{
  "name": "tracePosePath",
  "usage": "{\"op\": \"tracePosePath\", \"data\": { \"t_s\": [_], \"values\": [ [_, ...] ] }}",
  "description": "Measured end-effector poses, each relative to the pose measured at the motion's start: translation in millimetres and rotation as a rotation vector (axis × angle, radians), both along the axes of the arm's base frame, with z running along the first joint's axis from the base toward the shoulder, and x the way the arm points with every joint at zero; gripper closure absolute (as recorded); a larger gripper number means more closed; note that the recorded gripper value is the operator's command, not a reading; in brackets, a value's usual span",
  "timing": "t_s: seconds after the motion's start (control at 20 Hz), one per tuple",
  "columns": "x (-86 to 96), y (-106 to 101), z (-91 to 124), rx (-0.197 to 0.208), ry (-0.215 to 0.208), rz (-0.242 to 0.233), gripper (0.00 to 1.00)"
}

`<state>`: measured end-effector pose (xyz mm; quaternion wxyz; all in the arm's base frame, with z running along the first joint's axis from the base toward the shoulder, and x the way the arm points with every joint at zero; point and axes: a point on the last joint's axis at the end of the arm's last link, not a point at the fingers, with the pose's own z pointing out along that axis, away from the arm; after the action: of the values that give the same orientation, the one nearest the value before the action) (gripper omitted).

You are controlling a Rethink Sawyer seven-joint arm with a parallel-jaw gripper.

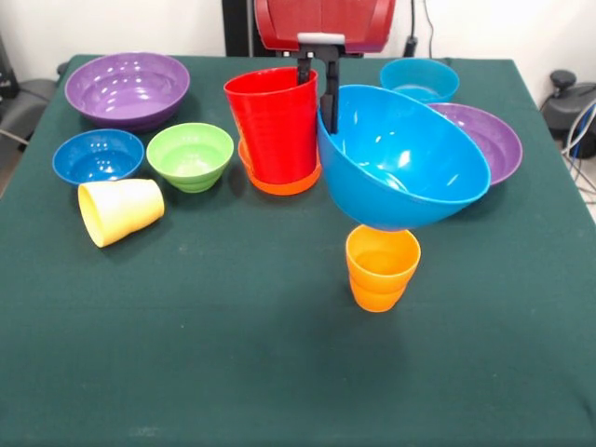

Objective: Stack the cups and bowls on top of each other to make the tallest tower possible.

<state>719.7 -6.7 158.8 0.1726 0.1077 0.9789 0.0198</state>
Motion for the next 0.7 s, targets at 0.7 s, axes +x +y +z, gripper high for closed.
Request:
{"op": "tracePosePath", "data": {
  "t_s": [0.7],
  "values": [
    [-7.3, -0.1, -10.9, 0.005, 0.022, 0.002, 1.00]
  ]
}}
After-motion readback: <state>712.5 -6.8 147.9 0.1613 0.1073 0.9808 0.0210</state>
